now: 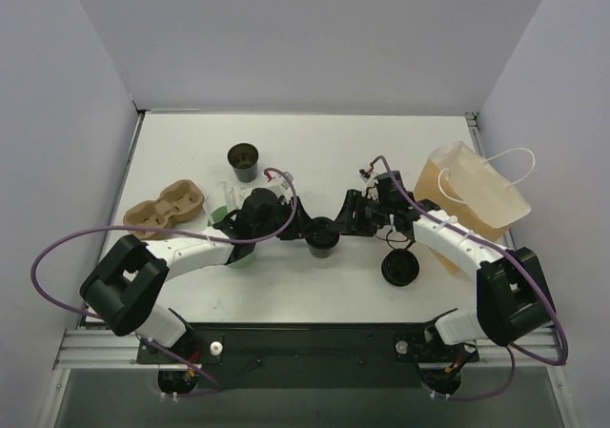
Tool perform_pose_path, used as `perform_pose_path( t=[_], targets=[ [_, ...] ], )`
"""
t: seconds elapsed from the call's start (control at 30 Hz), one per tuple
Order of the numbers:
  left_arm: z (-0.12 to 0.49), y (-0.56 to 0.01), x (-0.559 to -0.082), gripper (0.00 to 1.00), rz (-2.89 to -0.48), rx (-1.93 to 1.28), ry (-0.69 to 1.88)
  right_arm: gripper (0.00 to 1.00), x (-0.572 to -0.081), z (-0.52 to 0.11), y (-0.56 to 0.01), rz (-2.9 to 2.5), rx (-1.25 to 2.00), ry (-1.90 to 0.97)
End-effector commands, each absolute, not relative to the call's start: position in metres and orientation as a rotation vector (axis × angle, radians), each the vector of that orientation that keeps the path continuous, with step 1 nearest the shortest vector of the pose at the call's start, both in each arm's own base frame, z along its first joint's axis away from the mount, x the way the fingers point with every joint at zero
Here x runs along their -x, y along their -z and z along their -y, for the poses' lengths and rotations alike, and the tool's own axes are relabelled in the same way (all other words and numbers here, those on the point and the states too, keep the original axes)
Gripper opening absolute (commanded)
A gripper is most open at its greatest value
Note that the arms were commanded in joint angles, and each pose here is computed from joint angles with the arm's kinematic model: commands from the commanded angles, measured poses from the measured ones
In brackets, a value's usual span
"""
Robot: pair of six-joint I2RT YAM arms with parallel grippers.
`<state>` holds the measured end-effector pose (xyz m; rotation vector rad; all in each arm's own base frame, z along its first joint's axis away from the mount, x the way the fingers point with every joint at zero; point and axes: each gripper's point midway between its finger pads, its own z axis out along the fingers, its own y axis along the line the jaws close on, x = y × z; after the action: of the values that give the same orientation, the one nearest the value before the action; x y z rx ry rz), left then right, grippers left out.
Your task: Pack the takeout coffee
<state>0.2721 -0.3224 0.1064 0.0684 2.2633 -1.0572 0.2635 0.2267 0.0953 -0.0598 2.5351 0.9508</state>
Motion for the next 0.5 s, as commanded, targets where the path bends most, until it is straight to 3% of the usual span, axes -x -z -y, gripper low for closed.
perform_pose_path(
  t=[0.0, 0.47],
  targets=[
    [0.298, -0.044, -0.252, 0.42, -2.450, -0.036, 0.895, 0.41, -0.258, -0.228, -0.091, -2.541, 0.055, -0.993],
    [0.290, -0.022, -0.236, 0.40, -2.495, -0.033, 0.861, 0.37, -0.248, -0.224, -0.060, -2.547, 0.000, -1.067]
  ],
)
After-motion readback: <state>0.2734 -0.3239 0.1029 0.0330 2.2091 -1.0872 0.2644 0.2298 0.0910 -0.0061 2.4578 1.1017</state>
